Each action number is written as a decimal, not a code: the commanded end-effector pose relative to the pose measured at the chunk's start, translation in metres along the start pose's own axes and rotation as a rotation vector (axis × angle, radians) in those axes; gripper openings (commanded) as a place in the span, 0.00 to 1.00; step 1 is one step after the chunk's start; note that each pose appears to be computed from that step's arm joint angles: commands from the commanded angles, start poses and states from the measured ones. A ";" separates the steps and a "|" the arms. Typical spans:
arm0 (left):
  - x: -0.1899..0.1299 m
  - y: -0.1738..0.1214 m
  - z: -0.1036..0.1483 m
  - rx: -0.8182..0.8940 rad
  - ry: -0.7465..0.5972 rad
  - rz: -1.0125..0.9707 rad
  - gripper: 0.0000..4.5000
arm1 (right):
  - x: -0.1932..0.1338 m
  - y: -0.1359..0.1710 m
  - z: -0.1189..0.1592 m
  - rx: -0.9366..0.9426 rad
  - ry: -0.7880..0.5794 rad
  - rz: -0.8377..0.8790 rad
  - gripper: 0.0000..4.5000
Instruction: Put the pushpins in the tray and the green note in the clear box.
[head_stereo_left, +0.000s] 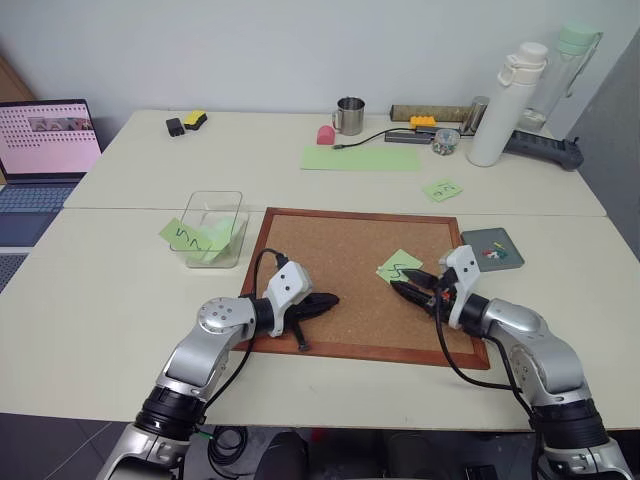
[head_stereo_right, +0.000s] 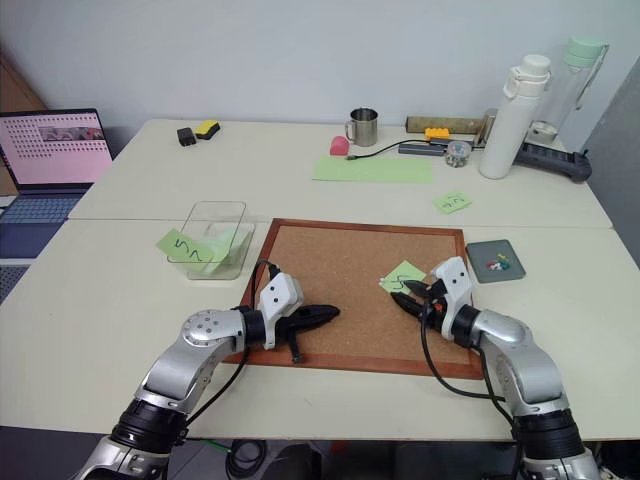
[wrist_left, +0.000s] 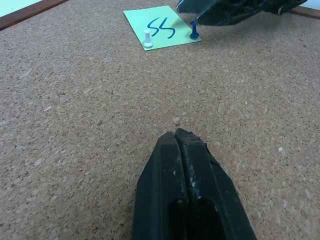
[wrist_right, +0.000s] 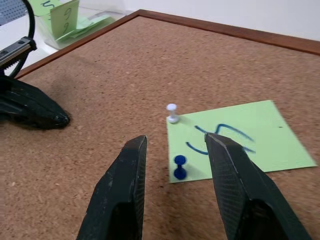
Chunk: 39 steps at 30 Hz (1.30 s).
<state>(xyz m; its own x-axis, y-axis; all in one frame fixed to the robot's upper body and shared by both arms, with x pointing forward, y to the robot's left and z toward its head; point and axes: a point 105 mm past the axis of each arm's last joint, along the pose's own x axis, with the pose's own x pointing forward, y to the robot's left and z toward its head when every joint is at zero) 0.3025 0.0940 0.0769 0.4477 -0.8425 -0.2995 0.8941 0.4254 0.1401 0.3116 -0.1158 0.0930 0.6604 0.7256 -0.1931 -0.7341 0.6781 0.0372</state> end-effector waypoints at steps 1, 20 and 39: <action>-0.004 0.001 -0.005 0.010 0.027 0.011 0.00 | 0.007 0.006 0.006 -0.067 -0.001 0.021 0.42; -0.002 -0.001 -0.003 0.011 0.020 0.007 0.00 | 0.013 -0.008 0.016 -0.060 -0.053 -0.058 0.00; -0.001 -0.005 -0.004 0.015 0.023 -0.018 0.00 | -0.018 -0.025 0.061 -0.003 -0.240 -0.161 0.00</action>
<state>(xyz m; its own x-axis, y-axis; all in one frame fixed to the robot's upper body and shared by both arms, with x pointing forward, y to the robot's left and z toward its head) 0.3012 0.0941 0.0768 0.4441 -0.8439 -0.3010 0.8960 0.4202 0.1438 0.3192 -0.1198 0.1372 0.7206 0.6928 -0.0288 -0.6925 0.7211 0.0217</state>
